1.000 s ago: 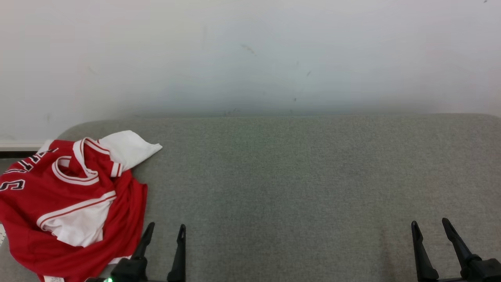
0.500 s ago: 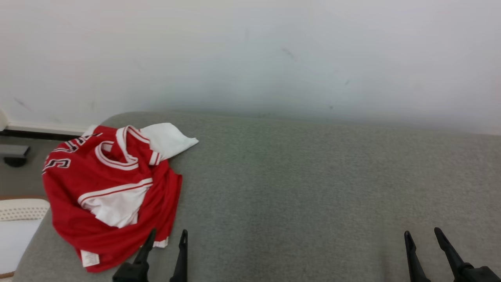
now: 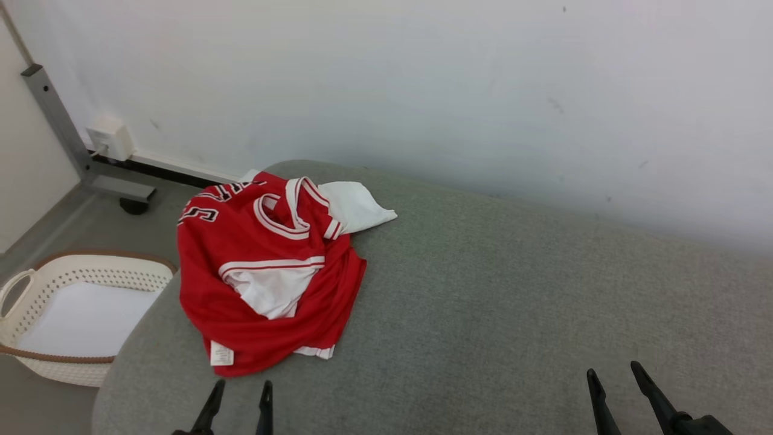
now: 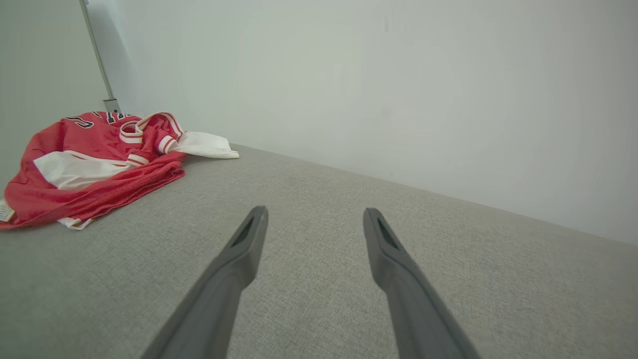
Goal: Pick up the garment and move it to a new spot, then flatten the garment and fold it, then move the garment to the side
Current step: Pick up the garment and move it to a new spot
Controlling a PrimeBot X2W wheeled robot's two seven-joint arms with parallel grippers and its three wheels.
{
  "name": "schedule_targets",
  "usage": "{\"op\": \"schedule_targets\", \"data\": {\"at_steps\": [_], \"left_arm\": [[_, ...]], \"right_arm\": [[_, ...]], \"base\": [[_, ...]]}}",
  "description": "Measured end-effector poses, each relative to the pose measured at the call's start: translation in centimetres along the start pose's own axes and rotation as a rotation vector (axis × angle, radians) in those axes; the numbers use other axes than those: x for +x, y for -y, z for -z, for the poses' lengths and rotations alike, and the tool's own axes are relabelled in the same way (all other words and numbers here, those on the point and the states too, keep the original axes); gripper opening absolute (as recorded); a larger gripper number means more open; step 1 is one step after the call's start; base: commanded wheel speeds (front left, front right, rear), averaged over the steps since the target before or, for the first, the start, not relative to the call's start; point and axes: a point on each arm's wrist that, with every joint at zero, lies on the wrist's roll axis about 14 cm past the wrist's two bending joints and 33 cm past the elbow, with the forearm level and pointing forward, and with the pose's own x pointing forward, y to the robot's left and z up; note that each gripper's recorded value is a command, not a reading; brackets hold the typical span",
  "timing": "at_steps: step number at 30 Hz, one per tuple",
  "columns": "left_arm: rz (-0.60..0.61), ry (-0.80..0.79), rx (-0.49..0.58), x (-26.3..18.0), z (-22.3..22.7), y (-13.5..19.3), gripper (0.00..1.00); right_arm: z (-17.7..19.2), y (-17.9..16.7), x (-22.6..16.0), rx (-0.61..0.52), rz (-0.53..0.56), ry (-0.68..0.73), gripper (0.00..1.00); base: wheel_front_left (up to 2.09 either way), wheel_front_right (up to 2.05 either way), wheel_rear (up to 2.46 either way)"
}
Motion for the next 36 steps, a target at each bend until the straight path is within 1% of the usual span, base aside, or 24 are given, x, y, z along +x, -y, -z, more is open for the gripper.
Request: {"op": "schedule_targets", "data": {"at_steps": [4, 7, 12, 15, 20, 21, 25, 27, 29, 31, 34, 36], "left_arm": [[-0.023, -0.008, -0.003, 0.0, 0.2, -0.8, 1.00], [-0.010, 0.013, -0.016, 1.6, -0.7, -0.6, 1.00], [0.049, 0.077, -0.031, 6.7, -3.2, 1.0, 1.00], [0.099, 0.059, -0.019, 10.3, -3.4, 2.1, 1.00], [0.124, 0.055, -0.020, 17.0, -4.8, 3.4, 1.00], [0.134, 0.040, 0.010, 18.1, -4.6, 3.7, 1.00], [0.124, -0.032, 0.032, 22.4, -3.2, 4.2, 1.00], [0.105, -0.101, 0.049, 24.1, -1.4, 4.2, 1.00], [0.078, -0.173, 0.063, 25.2, 0.6, 4.0, 1.00], [0.052, -0.234, 0.104, 26.2, 2.4, 3.6, 1.00], [0.014, -0.302, 0.160, 27.3, 4.4, 2.8, 1.00], [0.003, -0.336, 0.168, 27.7, 5.5, 2.5, 1.00]], "right_arm": [[0.2, -0.8, 0.6, 0.004, -0.029, -0.006, 1.00], [0.2, -0.6, 1.4, 0.004, -0.037, -0.003, 1.00], [0.9, 1.1, 2.7, -0.010, -0.032, -0.016, 1.00], [1.4, 2.2, 3.6, -0.013, -0.027, -0.021, 1.00], [3.0, 4.5, 4.9, -0.017, -0.008, -0.046, 1.00], [3.5, 4.9, 5.0, -0.019, -0.006, -0.056, 1.00], [5.4, 6.8, 5.4, -0.025, 0.011, -0.094, 1.00], [6.7, 7.7, 5.3, -0.029, 0.020, -0.123, 1.00], [7.7, 8.4, 5.1, -0.032, 0.028, -0.145, 1.00], [8.1, 9.1, 5.2, -0.035, 0.035, -0.151, 1.00], [8.6, 9.9, 5.1, -0.040, 0.045, -0.155, 1.00], [8.7, 10.3, 5.0, -0.040, 0.054, -0.154, 1.00]], "base": [[0.00, 0.00, 0.00], [0.00, 0.00, 0.00], [0.00, 0.00, 0.00], [0.00, 0.00, 0.00], [0.00, 0.00, 0.00], [0.00, 0.00, 0.00], [0.00, 0.00, 0.00], [0.00, 0.00, 0.00], [0.00, 0.00, 0.00], [0.00, 0.00, 0.00], [0.00, 0.00, 0.00], [0.00, 0.00, 0.00]]}}
